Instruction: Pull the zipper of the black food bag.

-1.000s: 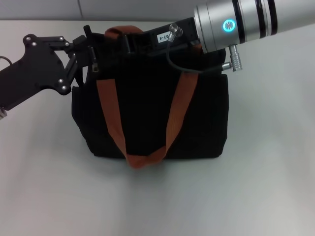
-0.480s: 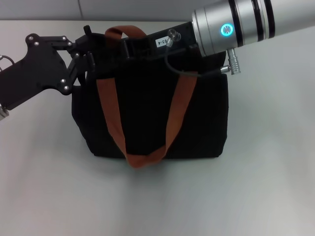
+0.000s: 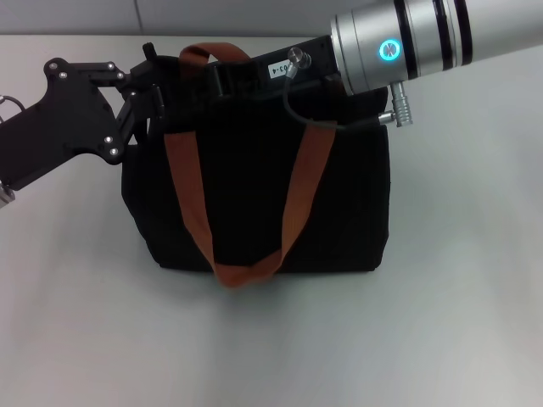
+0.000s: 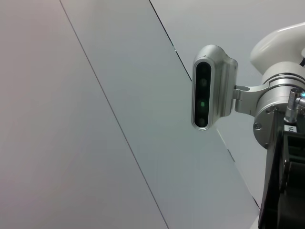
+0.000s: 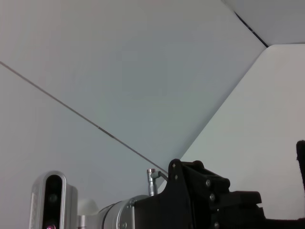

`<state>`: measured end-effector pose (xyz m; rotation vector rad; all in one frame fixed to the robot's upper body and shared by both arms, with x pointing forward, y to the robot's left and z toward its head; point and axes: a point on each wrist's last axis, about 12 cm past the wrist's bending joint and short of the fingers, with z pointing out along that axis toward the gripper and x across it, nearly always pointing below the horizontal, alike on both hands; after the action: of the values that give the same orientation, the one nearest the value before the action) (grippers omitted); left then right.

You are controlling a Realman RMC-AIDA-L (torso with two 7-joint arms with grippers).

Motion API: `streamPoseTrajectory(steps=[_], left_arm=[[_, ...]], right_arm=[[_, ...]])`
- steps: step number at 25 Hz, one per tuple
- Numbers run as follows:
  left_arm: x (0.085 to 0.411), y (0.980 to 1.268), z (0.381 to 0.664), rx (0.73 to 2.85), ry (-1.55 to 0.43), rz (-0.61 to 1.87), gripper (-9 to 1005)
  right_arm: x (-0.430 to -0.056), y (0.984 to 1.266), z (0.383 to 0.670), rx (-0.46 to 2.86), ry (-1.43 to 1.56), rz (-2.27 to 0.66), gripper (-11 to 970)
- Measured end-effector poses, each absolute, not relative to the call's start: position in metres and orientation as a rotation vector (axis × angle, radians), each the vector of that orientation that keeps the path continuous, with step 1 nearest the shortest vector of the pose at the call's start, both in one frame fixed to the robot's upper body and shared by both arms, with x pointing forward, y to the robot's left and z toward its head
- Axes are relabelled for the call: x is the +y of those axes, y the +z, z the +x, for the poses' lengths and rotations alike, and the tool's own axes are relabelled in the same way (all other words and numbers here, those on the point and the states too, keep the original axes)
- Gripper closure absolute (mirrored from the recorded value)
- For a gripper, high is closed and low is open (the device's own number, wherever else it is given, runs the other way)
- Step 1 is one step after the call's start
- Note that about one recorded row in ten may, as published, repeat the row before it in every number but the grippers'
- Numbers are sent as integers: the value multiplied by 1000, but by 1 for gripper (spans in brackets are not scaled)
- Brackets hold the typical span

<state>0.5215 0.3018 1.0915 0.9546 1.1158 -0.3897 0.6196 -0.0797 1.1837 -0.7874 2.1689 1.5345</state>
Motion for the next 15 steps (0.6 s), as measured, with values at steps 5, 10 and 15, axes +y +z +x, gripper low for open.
streamPoseTrajectory(steps=[5, 10, 15], left_arm=[[304, 1092, 521, 1121, -389, 945, 925], [306, 1095, 523, 1136, -408, 931, 924], [308, 1097, 525, 1161, -429, 915, 923]], right_arm=[[-80, 1185, 620, 2162, 1531, -789, 172], [-81, 1188, 621, 2155, 1519, -803, 173], [-83, 1194, 621, 2132, 1524, -826, 173]])
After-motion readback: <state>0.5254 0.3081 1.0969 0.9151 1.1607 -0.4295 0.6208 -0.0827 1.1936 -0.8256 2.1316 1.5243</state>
